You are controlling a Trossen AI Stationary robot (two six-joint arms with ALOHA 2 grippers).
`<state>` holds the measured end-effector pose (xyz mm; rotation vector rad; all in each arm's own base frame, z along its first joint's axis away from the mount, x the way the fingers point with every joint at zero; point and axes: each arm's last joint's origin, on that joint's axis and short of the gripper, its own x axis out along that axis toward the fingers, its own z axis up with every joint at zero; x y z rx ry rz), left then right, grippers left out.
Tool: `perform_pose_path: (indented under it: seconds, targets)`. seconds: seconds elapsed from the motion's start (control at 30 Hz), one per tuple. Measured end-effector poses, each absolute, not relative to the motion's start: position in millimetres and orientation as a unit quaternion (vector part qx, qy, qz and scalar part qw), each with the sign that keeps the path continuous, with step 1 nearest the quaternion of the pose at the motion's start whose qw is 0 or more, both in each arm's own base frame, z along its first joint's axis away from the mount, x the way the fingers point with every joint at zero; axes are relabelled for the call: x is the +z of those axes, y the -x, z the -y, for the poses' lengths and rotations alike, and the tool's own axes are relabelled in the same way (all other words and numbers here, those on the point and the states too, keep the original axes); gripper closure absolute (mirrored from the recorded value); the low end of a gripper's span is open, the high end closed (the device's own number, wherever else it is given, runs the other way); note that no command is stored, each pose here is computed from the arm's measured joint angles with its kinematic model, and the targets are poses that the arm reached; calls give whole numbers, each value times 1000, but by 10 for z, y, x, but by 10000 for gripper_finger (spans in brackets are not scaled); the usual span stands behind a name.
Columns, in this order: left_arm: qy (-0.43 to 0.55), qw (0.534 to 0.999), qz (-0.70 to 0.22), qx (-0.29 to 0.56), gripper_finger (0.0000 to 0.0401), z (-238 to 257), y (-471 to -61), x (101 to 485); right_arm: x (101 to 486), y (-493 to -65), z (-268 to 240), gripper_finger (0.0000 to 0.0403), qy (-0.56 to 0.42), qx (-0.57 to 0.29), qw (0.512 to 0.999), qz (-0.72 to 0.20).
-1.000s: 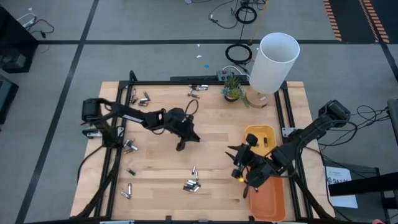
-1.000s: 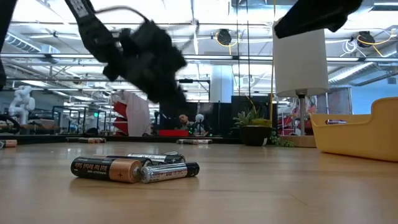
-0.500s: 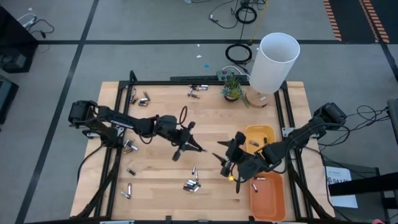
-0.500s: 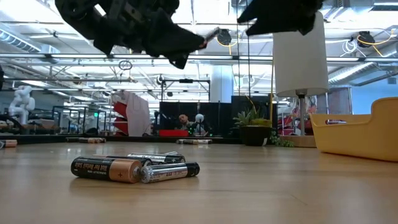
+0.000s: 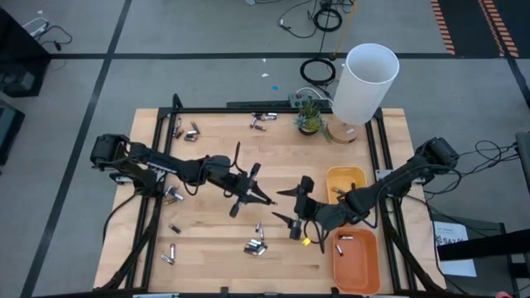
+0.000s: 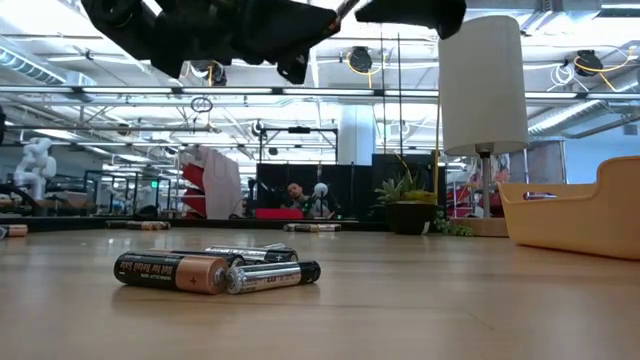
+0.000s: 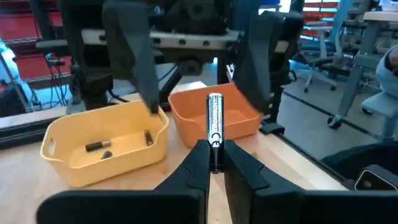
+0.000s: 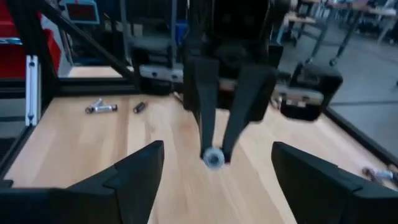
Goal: Sort batteries
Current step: Put the black battery into the orange bin
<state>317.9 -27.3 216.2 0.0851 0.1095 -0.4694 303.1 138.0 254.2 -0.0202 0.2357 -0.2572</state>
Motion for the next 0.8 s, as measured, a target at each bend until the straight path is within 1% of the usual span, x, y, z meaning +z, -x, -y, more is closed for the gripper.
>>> perform_pose_path:
  seconds: [0.2, 0.53, 0.8]
  targets:
    - [-45, 970, -41, -234, 372, 298, -3181, 2187, 2558, -3036, -1379, 141, 17, -127, 986, -111]
    - [-49, 971, -11, -236, 372, 320, -3183, 2244, 2583, -3050, -1366, 225, 21, -127, 986, -101]
    - [-50, 974, -10, -220, 372, 317, -3187, 2249, 2584, -3053, -1360, 275, 21, -128, 986, -101]
